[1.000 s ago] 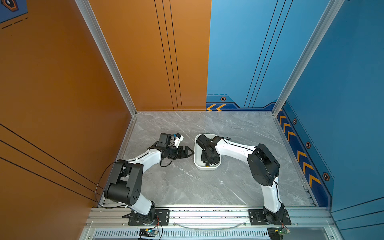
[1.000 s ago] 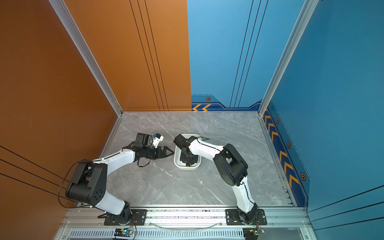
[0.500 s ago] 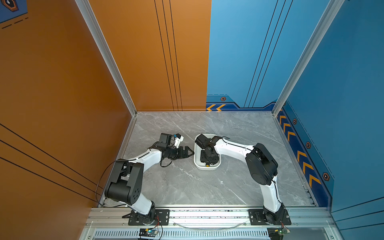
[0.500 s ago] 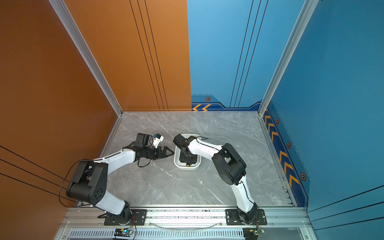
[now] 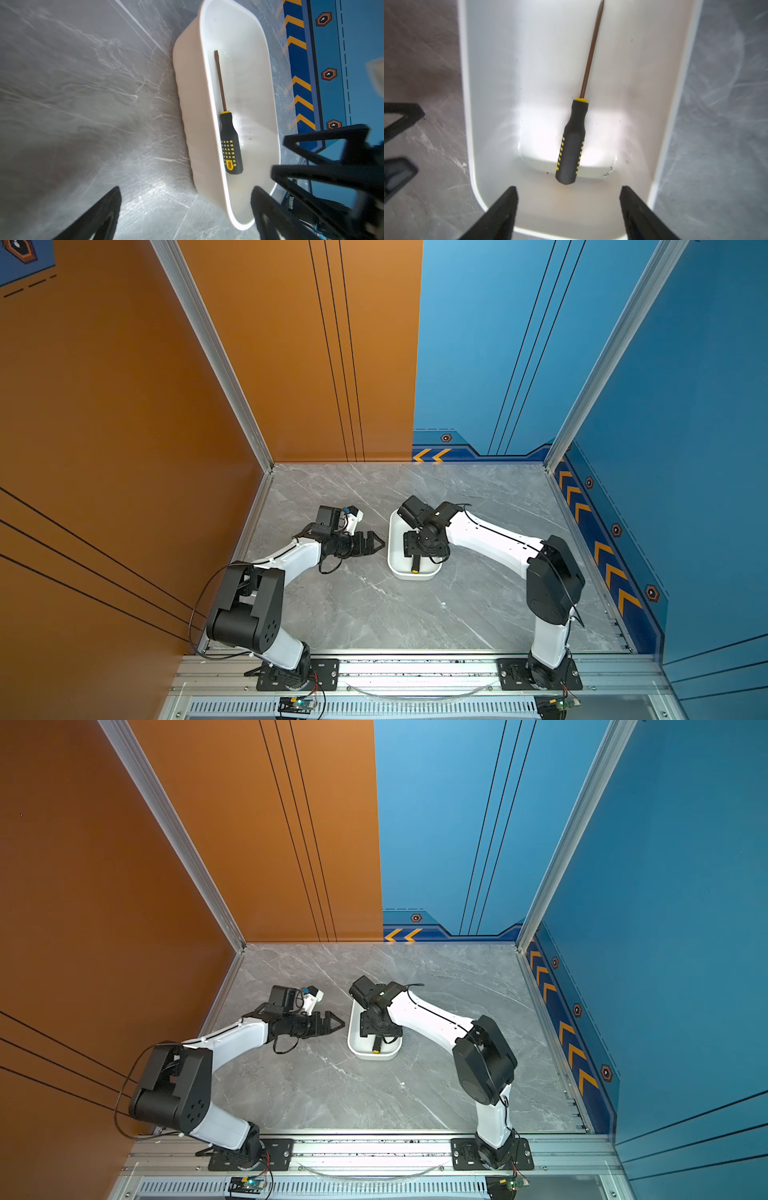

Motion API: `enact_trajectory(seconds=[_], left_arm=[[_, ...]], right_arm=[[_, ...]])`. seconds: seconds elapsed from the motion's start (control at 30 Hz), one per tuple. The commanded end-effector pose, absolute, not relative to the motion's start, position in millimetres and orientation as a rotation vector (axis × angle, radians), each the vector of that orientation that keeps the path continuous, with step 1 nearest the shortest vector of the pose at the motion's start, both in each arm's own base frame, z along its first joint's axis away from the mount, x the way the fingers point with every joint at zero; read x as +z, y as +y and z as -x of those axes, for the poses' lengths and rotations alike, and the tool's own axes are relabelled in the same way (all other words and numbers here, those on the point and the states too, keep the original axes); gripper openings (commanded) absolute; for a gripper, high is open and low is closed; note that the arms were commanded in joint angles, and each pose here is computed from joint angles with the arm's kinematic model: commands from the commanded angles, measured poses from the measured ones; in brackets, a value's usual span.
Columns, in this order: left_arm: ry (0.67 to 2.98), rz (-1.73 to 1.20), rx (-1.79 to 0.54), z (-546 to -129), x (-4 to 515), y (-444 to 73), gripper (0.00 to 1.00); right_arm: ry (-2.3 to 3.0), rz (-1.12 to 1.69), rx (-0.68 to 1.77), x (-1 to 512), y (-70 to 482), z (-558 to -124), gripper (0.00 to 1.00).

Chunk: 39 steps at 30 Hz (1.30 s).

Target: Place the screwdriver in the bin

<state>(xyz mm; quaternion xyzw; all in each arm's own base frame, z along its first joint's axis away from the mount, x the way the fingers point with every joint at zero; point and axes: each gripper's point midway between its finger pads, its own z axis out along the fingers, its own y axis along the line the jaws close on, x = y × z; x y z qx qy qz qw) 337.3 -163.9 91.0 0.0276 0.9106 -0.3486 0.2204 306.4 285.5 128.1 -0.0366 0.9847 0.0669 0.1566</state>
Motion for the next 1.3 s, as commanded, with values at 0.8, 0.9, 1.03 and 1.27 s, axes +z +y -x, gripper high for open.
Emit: enact_trajectory(seconds=[0.8, 0.9, 1.03, 1.27], left_arm=[[1.961, 0.199, -0.168, -383, 166, 20, 0.98], [1.890, 0.202, -0.077, -378, 167, 31, 0.98], [1.825, 0.149, 0.012, -371, 165, 38, 0.98], [1.812, 0.135, -0.005, -368, 152, 37, 0.98]], right_arm=[[1.936, -0.069, -0.245, 183, -4, -362, 1.00], [1.930, -0.091, -0.218, 159, -9, -361, 1.00], [1.929, -0.111, -0.188, 138, -13, -363, 1.00], [1.889, -0.108, -0.142, 121, -8, -377, 1.00]])
